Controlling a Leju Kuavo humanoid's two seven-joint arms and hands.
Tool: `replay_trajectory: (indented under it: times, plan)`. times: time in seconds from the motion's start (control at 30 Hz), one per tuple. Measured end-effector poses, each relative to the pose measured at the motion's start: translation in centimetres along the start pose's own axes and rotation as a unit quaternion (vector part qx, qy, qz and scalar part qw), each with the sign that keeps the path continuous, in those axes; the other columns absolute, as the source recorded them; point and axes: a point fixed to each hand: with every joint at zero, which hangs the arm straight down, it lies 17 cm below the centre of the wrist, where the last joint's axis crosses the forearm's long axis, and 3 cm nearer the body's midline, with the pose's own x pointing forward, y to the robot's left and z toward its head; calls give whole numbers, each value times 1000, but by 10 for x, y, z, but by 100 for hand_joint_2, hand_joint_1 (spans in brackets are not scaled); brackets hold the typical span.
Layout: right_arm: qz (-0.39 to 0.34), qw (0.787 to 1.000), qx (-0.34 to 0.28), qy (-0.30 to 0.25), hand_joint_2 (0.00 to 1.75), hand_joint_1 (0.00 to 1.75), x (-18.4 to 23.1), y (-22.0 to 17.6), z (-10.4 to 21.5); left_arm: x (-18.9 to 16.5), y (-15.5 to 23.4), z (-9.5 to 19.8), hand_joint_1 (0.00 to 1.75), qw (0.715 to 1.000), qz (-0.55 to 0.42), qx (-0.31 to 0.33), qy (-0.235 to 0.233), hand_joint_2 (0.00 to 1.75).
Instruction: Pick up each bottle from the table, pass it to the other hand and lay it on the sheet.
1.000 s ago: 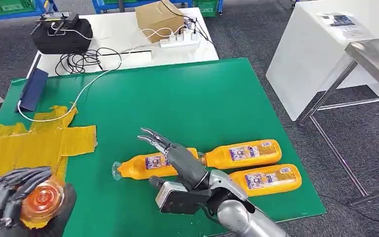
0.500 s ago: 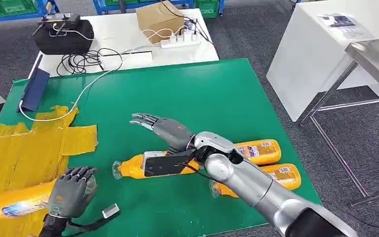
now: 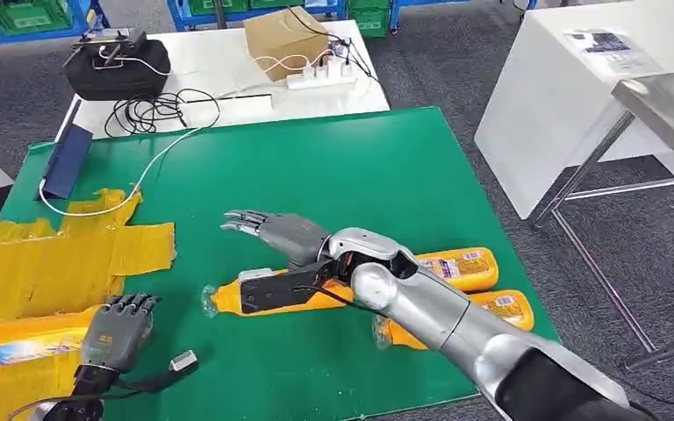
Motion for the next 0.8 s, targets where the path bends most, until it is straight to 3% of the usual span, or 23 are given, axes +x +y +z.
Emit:
replay_trajectory:
  times: [0.03, 0.07, 0.1, 0.23, 0.37, 0.4, 0.53, 0.7, 0.73, 0.8]
  plan:
    - [1, 1000, 3, 2, 175, 0, -1, 0, 0, 0, -1, -1, 175, 1000, 0, -2, -1, 175]
    - [1, 1000, 8, 4, 175, 0, -2, 2, 0, -1, -2, -1, 7, 1000, 0, -3, -1, 175]
    - [2, 1000, 15, 8, 175, 0, -4, 5, 0, -1, -3, -2, 0, 1000, 1, -4, -2, 175]
    - [4, 999, 35, 22, 175, 0, -13, 13, 1, 1, -2, -6, 0, 1000, 21, -6, -14, 175]
    - [9, 997, 57, 48, 175, 0, -33, 27, 5, 18, 6, -9, 0, 986, 157, -11, -61, 175]
    - [10, 996, 66, 60, 175, 0, -43, 36, 8, 24, 13, -9, 0, 973, 219, -9, -73, 0]
    - [6, 993, 82, 88, 175, 0, -73, 64, 18, 42, 42, -3, 0, 912, 400, 10, -88, 0]
    - [-1, 988, 106, 116, 175, 0, -92, 91, 26, 35, 71, -9, 0, 865, 495, 36, -77, 0]
    - [0, 987, 110, 121, 175, 0, -96, 94, 27, 36, 78, -9, 0, 847, 524, 42, -82, 0]
    - [5, 984, 118, 134, 175, 0, -103, 102, 30, 32, 106, -10, 0, 781, 613, 74, -94, 0]
